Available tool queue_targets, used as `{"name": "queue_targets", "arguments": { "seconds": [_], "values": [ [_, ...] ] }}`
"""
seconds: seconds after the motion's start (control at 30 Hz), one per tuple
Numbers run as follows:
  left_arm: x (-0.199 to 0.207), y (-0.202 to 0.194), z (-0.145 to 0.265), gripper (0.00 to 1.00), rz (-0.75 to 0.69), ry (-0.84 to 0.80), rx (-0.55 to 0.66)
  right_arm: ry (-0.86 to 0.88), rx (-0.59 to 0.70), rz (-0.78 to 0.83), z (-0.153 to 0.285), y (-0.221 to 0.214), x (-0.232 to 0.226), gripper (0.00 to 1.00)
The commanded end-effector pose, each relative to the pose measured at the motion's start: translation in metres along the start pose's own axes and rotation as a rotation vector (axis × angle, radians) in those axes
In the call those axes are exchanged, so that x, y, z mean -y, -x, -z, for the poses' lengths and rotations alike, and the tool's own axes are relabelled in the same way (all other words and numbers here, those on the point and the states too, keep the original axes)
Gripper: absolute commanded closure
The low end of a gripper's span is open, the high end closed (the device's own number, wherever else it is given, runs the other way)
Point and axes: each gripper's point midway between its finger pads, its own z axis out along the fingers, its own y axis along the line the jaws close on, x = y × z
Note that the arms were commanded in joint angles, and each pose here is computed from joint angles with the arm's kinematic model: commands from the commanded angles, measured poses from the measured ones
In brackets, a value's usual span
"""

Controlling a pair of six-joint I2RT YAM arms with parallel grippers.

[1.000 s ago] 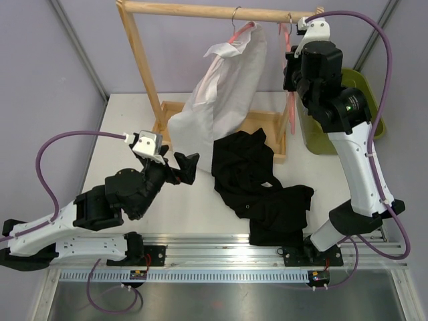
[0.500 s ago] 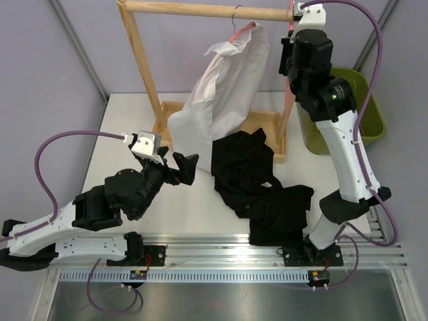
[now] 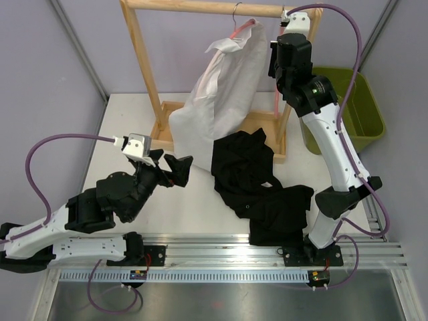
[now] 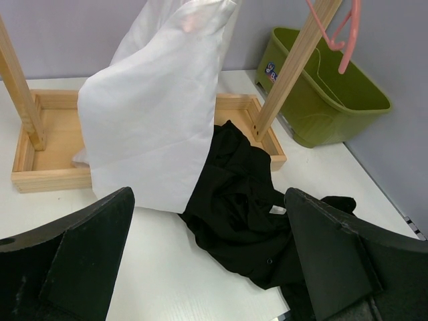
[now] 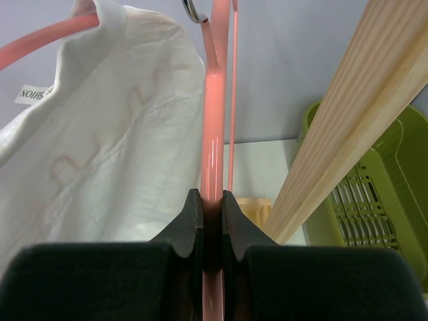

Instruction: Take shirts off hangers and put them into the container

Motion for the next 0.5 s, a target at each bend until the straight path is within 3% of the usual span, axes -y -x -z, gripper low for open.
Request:
{"name": "queue_targets", "arguments": {
  "seconds": [0.0, 0.17, 0.2, 0.23, 0.27, 0.3, 0.47],
  "values": [
    [0.001, 0.006, 0.0, 0.01, 0.048, 0.007, 0.021, -0.012, 0.052, -0.079, 0.014, 0.019, 0.01, 1.0],
    [0.001, 0.004, 0.001, 0.01, 0.059, 0.002, 0.014, -0.025, 0.02, -0.085, 0.011, 0.01, 0.012, 0.97],
    [0.001, 0.005, 0.001, 0.01, 0.063, 0.002, 0.015, -0.023, 0.006, -0.084, 0.011, 0.006, 0.011, 0.81],
    [0.0, 0.004, 0.002, 0.01, 0.062, 0.004, 0.015, -0.022, 0.014, -0.092, 0.016, 0.009, 0.014, 0.31],
    [0.0, 0.005, 0.002, 0.01, 0.065, 0.001, 0.017, -0.01, 0.009, -0.092, 0.017, 0.008, 0.013, 0.06],
    [0.0, 0.006, 0.003, 0.01, 0.066, 0.001, 0.018, -0.004, 0.015, -0.096, 0.023, 0.01, 0.015, 0.01],
    [0.0, 0.005, 0.001, 0.01, 0.051, 0.009, 0.02, 0.059, 0.047, -0.104, 0.052, 0.022, 0.022, 0.01]
  ]
}}
